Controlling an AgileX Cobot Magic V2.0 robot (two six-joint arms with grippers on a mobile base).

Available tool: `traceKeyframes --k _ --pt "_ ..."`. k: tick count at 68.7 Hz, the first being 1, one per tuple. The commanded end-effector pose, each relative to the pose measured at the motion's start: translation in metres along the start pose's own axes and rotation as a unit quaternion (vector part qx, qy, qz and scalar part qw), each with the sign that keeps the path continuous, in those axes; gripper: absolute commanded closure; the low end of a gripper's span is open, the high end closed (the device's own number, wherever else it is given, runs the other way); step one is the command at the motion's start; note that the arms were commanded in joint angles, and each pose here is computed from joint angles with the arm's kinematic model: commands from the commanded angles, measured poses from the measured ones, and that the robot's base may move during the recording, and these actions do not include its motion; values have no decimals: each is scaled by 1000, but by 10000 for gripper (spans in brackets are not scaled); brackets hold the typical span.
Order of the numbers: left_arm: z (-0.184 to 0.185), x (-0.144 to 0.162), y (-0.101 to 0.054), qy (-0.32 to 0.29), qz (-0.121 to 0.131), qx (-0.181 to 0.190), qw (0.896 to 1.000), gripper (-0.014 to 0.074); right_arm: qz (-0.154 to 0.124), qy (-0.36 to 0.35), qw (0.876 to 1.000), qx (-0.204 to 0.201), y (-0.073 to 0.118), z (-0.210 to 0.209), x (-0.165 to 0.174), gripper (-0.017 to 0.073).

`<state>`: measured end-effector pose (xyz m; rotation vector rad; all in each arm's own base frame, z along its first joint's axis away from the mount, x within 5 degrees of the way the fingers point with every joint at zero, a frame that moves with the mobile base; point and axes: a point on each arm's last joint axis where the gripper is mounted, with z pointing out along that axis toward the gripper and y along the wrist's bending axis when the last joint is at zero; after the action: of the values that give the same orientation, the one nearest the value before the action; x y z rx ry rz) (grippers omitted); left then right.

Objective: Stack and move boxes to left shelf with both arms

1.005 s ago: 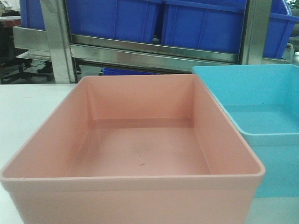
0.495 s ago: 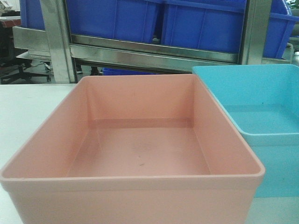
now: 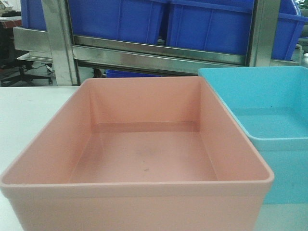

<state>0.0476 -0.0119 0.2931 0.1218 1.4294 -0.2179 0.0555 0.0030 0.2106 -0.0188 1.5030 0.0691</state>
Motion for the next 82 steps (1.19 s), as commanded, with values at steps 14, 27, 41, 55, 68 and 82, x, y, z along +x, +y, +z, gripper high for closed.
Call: traceKeyframes --k 14,27,41,55,68,82 --pt "0 -16 1 -49 0 -8 999 300 -12 91 996 16 -1 14 -56 508" --pt "0 -16 1 -49 -2 -8 999 300 -19 209 978 22 -1 52 -77 508" --pt "0 -16 1 -49 -2 -8 999 300 -18 259 965 24 -1 87 -91 508" --pt "0 -16 1 -49 -2 -8 999 300 9 363 931 33 -1 129 -93 481" --pt "0 -16 1 -49 -2 -8 999 300 8 435 899 39 -1 175 -92 195" --pt "0 -16 1 -49 -2 -8 999 300 -17 470 882 37 -8 223 -90 104"
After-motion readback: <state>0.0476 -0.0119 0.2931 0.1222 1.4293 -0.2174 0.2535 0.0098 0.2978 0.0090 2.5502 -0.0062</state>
